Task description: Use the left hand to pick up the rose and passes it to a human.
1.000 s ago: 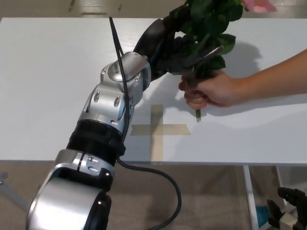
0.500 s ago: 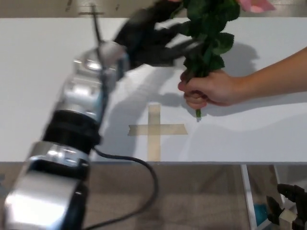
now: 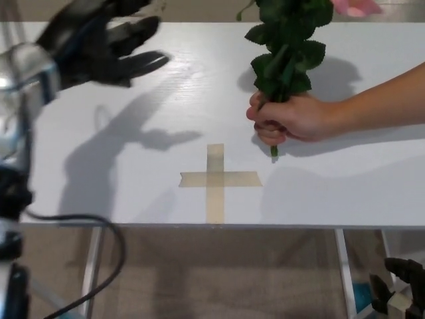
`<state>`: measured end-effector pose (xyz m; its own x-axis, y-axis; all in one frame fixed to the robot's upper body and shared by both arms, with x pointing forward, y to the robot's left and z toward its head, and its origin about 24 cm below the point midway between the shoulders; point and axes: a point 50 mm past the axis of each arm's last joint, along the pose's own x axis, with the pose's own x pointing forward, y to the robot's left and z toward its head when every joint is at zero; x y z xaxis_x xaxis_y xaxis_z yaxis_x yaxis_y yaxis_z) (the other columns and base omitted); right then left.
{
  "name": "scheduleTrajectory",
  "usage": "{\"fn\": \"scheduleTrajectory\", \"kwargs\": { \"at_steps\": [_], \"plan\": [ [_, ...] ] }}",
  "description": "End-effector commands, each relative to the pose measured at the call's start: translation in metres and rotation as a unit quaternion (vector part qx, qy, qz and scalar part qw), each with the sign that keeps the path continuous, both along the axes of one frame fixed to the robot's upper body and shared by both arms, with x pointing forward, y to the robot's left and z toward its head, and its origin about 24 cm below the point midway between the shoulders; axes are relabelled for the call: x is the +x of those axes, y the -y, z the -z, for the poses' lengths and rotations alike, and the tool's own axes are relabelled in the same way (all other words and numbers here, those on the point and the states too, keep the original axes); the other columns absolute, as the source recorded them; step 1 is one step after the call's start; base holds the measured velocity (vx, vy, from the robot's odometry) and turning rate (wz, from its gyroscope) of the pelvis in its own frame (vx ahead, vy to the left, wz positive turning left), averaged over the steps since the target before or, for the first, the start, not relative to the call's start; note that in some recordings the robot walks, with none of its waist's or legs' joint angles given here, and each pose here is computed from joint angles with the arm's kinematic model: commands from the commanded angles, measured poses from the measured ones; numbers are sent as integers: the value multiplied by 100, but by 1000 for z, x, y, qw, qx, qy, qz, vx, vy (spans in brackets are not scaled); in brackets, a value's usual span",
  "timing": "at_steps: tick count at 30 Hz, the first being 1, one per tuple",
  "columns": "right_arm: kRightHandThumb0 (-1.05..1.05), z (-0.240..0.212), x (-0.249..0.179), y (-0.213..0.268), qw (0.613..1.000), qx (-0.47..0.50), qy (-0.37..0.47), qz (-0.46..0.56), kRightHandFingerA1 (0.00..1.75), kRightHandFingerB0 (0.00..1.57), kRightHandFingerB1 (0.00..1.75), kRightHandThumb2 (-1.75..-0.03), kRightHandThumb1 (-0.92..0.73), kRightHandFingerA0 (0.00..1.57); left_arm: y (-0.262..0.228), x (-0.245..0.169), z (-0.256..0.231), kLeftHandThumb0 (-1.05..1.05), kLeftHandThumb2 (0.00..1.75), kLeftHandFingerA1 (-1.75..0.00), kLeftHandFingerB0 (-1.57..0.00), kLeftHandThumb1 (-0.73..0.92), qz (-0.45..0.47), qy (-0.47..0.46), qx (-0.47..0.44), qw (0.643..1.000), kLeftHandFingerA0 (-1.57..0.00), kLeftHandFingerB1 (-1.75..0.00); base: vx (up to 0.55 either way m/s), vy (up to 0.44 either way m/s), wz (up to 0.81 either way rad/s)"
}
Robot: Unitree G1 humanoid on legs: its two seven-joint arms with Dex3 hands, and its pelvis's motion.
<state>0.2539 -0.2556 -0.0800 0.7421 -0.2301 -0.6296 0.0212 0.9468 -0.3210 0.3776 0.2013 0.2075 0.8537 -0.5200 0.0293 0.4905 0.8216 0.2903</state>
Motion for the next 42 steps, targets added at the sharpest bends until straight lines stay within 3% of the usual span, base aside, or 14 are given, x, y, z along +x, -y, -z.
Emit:
{"fn": "scheduleTrajectory", "kwargs": {
  "at_steps": [1,2,4,8,9,12,15,17,23,28,32,35,41,42],
  "plan": [
    [-53,5,-8,3,1000,1,-15,7,44,46,35,-65,-78,61,-9,-12,3,-72,55,0,0,48,31,-11,-9,999,0,-1,0,0,0],
    [-53,5,-8,4,1000,2,-14,7,43,46,35,-65,-78,61,-33,-36,6,-69,79,-5,0,40,22,10,6,1000,0,-10,0,0,0],
    [-53,5,-8,3,1000,3,-13,7,43,46,35,-65,-78,61,-43,-51,7,-68,79,-20,0,42,7,28,13,999,-6,-11,0,0,-4],
    [-53,5,-8,3,1000,4,-14,8,43,46,35,-65,-78,61,-45,-61,8,-68,79,-20,0,42,-1,35,14,999,-6,-11,0,0,0],
    [-53,8,-11,2,1000,4,-19,7,43,47,35,-65,-79,61,-60,-100,18,-60,68,-41,-7,39,-20,77,-8,997,-28,-33,0,0,0],
    [-53,10,-13,1,1000,3,-23,8,44,47,35,-65,-79,61,-71,-147,25,-54,65,-42,-18,39,-11,94,-21,995,-36,-35,0,0,0],
    [-53,10,-13,1,1000,4,-23,8,44,47,35,-65,-79,61,-71,-149,25,-54,65,-42,-18,39,-12,92,-21,995,-36,-35,0,0,0],
    [-53,11,-15,1,1000,4,-26,9,44,47,35,-65,-79,61,-80,-203,31,-45,54,-37,-30,44,8,85,-47,995,-46,-31,0,0,0],
    [-53,12,-16,0,1000,1,-29,7,45,47,35,-65,-79,62,-86,-262,34,-37,53,-38,-39,44,30,66,-70,995,-51,-33,0,0,0],
    [-54,13,-17,0,1000,0,-30,6,45,47,35,-65,-79,61,-81,-290,40,-43,64,-46,-46,39,38,57,-51,996,-51,-42,0,0,0],
    [-54,12,-15,-1,1000,1,-28,9,46,47,35,-65,-79,62,-83,-289,48,-36,53,-40,-50,44,39,43,-43,997,-57,-36,0,0,0],
    [-54,14,-17,-3,1000,2,-31,5,46,48,35,-65,-79,62,-110,-274,128,-41,55,-40,-53,47,-93,-101,-18,990,-61,-37,0,0,0],
    [-54,14,-18,-2,999,3,-33,2,46,48,35,-65,-79,62,-118,-270,155,-43,55,-40,-52,49,-153,-129,30,979,-60,-36,0,0,0],
    [-54,15,-20,-1,999,3,-35,4,45,48,35,-65,-79,62,-129,-260,187,-44,56,-40,-50,52,-229,-193,58,952,-62,-36,0,0,0]
  ]
}}
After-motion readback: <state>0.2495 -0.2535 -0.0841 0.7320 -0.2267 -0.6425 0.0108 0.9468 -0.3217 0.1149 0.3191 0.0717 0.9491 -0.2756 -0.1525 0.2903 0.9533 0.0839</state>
